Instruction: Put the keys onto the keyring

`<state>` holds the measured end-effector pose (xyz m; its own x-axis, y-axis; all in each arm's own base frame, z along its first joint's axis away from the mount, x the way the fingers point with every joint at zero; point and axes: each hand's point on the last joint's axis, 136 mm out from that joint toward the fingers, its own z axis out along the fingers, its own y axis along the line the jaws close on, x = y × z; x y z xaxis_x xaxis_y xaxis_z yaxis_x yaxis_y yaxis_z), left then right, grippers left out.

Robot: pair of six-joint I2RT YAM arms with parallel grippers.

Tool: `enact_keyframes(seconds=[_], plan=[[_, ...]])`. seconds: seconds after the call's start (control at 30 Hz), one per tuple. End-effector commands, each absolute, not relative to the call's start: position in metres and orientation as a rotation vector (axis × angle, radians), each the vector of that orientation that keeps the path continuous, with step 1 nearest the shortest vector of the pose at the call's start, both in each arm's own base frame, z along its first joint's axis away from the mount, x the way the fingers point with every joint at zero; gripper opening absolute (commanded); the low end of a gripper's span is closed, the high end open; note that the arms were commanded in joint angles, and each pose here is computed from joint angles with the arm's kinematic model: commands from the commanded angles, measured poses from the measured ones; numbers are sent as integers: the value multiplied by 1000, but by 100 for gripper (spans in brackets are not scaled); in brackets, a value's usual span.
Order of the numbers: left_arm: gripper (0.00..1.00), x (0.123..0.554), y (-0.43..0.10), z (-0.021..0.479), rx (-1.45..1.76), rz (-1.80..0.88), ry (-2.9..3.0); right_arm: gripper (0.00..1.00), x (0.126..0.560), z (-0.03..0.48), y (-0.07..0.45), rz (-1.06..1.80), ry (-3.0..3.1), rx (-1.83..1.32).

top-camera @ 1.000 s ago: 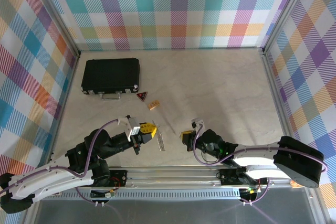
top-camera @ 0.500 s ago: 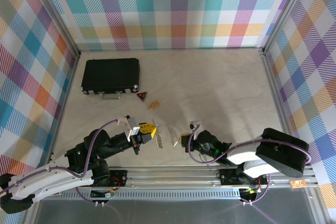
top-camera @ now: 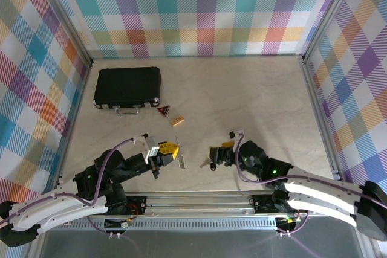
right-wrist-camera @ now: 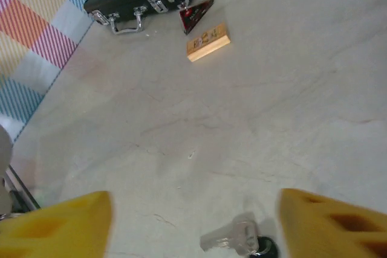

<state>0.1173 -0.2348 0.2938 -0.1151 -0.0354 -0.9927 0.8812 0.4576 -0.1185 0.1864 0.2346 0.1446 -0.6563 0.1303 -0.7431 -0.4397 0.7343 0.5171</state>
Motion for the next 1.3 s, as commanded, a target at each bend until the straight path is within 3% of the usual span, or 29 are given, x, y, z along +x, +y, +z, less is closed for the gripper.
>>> enact_keyframes(seconds=[0.0, 0.17, 0.37, 0.47, 0.8, 0.97, 1.27], plan=[[0, 112, -236, 296, 799, -954, 1447, 84, 176, 127, 207, 751, 2334, -349], [0, 109, -238, 297, 813, -972, 1443, 83, 179, 124, 217, 752, 2531, -543], [0, 106, -237, 299, 833, -977, 1449, 74, 177, 113, 229, 655, 2626, -912], [0, 106, -236, 298, 828, -980, 1448, 72, 178, 121, 245, 807, 2541, -937], [0, 98, -235, 296, 832, -1030, 1421, 71, 185, 91, 242, 419, 2499, -1158], [0, 91, -231, 303, 809, -1097, 1382, 64, 175, 75, 250, 341, 2495, -1296], [0, 86, -209, 305, 744, -1121, 1366, 60, 166, 46, 254, 249, 2545, -1498]])
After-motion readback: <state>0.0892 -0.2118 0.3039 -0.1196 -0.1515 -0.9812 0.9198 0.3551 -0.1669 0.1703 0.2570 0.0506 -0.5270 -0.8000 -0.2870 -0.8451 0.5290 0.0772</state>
